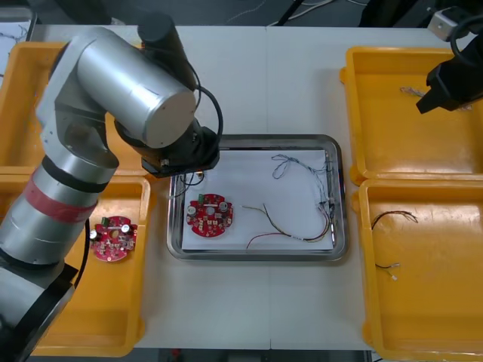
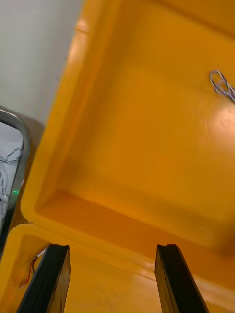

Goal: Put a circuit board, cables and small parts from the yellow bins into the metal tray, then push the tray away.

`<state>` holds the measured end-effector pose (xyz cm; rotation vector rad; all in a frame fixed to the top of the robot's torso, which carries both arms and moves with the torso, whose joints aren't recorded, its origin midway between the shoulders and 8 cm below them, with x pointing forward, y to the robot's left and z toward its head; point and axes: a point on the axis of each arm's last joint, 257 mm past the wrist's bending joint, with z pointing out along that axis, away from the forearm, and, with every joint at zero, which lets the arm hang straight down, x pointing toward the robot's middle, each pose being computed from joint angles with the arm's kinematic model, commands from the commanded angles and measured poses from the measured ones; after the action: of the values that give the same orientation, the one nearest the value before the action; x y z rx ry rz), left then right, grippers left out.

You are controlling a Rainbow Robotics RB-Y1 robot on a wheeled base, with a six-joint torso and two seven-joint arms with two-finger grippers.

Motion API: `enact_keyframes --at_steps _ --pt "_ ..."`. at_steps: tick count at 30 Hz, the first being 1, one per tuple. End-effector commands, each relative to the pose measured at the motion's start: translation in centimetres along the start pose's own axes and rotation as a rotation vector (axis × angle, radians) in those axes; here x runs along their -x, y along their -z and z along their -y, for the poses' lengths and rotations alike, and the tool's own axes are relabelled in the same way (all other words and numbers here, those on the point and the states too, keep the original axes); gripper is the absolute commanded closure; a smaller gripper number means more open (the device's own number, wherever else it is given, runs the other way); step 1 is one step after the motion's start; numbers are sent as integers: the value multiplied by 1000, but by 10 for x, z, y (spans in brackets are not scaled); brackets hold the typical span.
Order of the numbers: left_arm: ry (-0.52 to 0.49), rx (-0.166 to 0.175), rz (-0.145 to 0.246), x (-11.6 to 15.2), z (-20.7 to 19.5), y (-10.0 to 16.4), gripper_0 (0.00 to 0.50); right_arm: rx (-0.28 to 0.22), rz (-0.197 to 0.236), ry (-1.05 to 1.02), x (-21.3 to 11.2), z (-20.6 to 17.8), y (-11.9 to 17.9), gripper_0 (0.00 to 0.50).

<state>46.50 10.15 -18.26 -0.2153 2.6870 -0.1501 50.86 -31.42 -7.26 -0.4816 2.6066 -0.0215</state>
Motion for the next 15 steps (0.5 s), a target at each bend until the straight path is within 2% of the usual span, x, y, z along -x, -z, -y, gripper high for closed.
enact_keyframes --at_steps 1,7,11,15 --pt "-12 -3 22 1 34 5 500 -54 17 -148 -22 41 14 0" --pt "-36 9 31 0 48 -10 500 -67 12 -307 -49 68 12 0" --pt "-45 7 33 1 57 -18 500 -104 20 -329 -56 79 16 0" --pt "-51 23 37 4 64 -25 500 -121 28 -365 -62 88 18 0"
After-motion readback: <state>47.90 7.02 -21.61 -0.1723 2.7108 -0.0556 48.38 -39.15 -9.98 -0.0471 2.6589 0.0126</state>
